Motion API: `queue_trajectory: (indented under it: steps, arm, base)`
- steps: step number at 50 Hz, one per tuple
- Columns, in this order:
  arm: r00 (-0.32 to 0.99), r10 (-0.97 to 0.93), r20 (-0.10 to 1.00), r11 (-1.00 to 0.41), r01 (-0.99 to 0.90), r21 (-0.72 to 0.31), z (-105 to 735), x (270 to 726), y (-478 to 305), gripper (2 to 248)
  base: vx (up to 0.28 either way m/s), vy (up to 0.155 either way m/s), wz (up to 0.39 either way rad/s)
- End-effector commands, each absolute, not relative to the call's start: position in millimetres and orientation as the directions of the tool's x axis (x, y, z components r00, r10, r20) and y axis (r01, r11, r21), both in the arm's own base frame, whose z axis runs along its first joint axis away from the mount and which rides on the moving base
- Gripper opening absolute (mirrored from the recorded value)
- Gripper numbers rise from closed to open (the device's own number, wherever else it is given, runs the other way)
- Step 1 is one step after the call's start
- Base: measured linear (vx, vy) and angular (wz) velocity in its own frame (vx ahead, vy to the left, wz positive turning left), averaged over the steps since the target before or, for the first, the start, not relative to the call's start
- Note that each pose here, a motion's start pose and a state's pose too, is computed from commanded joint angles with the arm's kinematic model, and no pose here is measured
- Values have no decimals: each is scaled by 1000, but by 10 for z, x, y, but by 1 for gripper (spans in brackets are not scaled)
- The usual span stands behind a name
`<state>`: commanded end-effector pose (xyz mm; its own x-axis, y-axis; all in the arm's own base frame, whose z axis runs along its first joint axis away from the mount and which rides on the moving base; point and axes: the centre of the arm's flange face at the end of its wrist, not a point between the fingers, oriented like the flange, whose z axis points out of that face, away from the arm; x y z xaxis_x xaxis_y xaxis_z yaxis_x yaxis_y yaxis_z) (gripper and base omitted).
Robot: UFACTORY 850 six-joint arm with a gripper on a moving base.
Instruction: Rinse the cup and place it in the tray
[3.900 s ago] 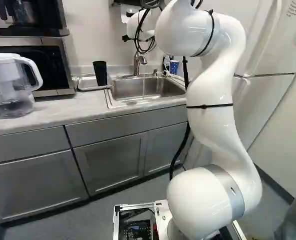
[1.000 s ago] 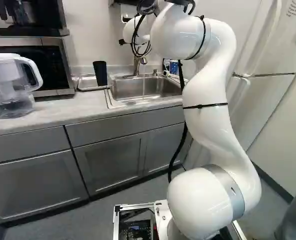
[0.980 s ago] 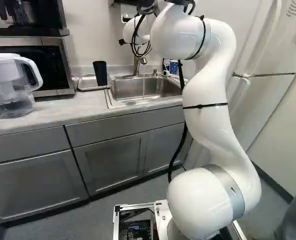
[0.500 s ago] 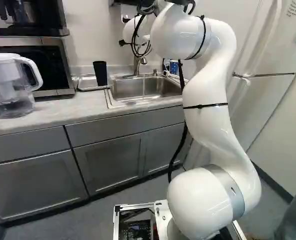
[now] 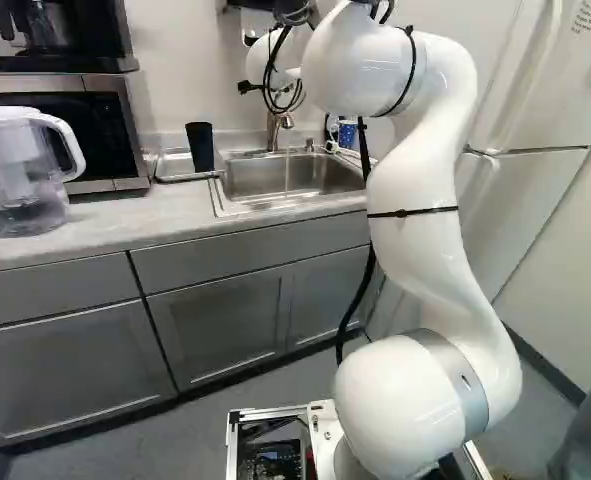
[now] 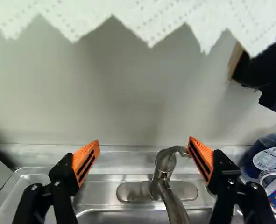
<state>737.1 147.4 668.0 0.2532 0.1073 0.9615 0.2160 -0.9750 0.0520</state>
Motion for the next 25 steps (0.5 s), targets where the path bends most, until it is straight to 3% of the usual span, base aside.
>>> queue_trajectory:
  steps: [25]
  arm:
    - [296, 116, 948, -975, 214, 53, 6645, 7346, 1467, 247]
  base:
    - [0, 0, 0]
